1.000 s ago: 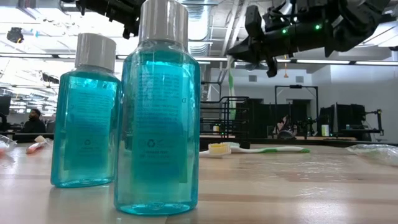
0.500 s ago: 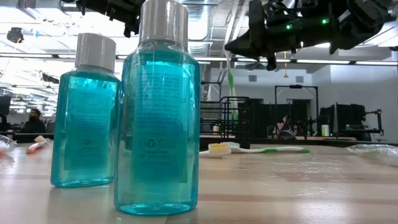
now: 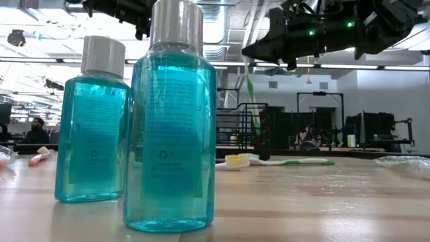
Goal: Pick & Place toothbrushing station
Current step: Put the green toothbrush into the wire organizer
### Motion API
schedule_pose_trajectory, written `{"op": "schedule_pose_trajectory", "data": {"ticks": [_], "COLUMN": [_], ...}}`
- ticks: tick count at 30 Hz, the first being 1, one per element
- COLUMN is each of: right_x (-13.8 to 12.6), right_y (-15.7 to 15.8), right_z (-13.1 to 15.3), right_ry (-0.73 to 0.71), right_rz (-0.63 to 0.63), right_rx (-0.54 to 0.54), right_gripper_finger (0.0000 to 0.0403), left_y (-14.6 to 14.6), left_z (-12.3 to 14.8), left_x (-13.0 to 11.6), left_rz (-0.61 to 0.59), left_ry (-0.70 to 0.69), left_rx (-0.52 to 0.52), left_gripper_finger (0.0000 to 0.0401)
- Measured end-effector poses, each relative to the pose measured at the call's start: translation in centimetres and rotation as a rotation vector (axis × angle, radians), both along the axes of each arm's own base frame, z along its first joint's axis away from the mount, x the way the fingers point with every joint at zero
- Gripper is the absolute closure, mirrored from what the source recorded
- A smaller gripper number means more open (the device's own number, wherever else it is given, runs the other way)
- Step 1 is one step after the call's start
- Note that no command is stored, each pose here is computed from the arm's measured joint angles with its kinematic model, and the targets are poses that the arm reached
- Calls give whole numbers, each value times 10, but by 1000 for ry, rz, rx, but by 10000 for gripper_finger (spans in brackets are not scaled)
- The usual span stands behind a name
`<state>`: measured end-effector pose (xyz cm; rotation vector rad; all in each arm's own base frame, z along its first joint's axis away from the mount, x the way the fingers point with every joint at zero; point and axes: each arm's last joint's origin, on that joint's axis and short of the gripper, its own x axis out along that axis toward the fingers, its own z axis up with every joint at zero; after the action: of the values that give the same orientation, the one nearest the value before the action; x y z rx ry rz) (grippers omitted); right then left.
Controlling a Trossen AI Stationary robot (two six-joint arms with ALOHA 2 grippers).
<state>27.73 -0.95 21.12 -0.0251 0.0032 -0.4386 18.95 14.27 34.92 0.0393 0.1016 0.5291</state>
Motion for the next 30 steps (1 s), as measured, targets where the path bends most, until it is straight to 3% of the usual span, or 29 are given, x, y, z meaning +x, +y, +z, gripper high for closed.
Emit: {"op": "schedule_pose_trajectory", "data": {"ticks": [6, 30], "right_x": [13, 29], "right_y": [1, -1], "right_z": [-13, -59], "right_ry": [-122, -215], "right_rz": [54, 67], "right_rx": [30, 124], "right_gripper_finger": [403, 402], "left_y": [0, 0], "left_z": [-4, -5], "left_x": [0, 0], "left_rz": [-9, -19], "left_ry": [3, 6], "left_rx": [-14, -21], "left_gripper_finger": [231, 231]}}
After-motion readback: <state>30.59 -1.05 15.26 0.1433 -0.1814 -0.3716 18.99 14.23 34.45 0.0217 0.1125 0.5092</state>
